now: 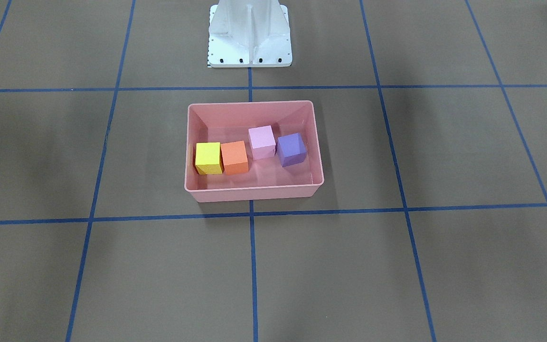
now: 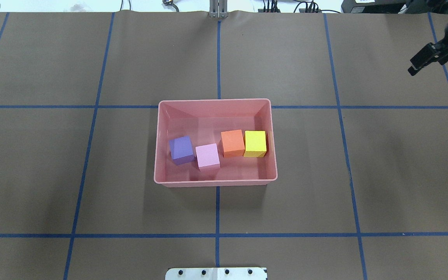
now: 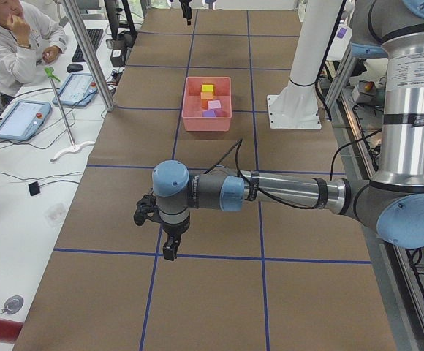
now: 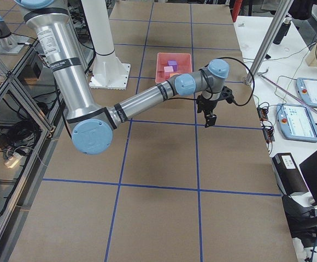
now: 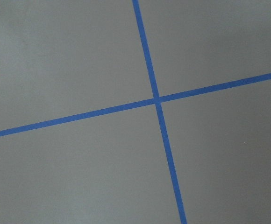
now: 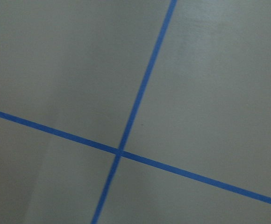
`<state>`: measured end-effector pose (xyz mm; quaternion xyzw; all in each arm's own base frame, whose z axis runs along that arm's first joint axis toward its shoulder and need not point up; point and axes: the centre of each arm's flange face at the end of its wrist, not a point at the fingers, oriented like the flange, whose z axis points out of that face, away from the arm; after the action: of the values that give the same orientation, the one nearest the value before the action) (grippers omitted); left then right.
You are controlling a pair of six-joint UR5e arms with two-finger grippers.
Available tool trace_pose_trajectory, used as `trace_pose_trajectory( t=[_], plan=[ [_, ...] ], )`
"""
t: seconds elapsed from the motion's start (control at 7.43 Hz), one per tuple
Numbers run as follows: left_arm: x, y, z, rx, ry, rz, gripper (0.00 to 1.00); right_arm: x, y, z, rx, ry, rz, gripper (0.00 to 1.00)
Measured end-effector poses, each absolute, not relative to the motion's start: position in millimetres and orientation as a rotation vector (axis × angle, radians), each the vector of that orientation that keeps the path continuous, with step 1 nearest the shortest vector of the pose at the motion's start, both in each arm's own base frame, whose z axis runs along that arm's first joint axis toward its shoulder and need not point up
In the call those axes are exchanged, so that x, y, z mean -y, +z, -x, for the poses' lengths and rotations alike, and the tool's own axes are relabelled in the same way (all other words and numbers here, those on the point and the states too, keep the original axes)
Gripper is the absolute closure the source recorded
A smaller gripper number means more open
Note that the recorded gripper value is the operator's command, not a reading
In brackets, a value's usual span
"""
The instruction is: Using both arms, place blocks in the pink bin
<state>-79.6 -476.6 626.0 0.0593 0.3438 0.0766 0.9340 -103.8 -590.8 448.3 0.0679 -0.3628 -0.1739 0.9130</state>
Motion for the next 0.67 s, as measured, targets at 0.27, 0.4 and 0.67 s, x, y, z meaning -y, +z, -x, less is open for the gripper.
trace_pose_trajectory(
  t=[0.27,0.4,0.67],
  plan=[
    [457.2,627.5,81.6,-0.728,0.141,-0.116,0.0,567.9,516.6,45.1,0.725,-0.376,-0.116,0.0],
    [447.3,624.9,78.4,-0.772,0.136,-0.114,0.0,552.5,545.7,21.8,0.719,-0.355,-0.092,0.0],
    [437.1,622.0,74.3,-0.829,0.131,-0.113,0.0,518.3,594.8,-20.0,0.714,-0.339,-0.061,0.0]
  ],
)
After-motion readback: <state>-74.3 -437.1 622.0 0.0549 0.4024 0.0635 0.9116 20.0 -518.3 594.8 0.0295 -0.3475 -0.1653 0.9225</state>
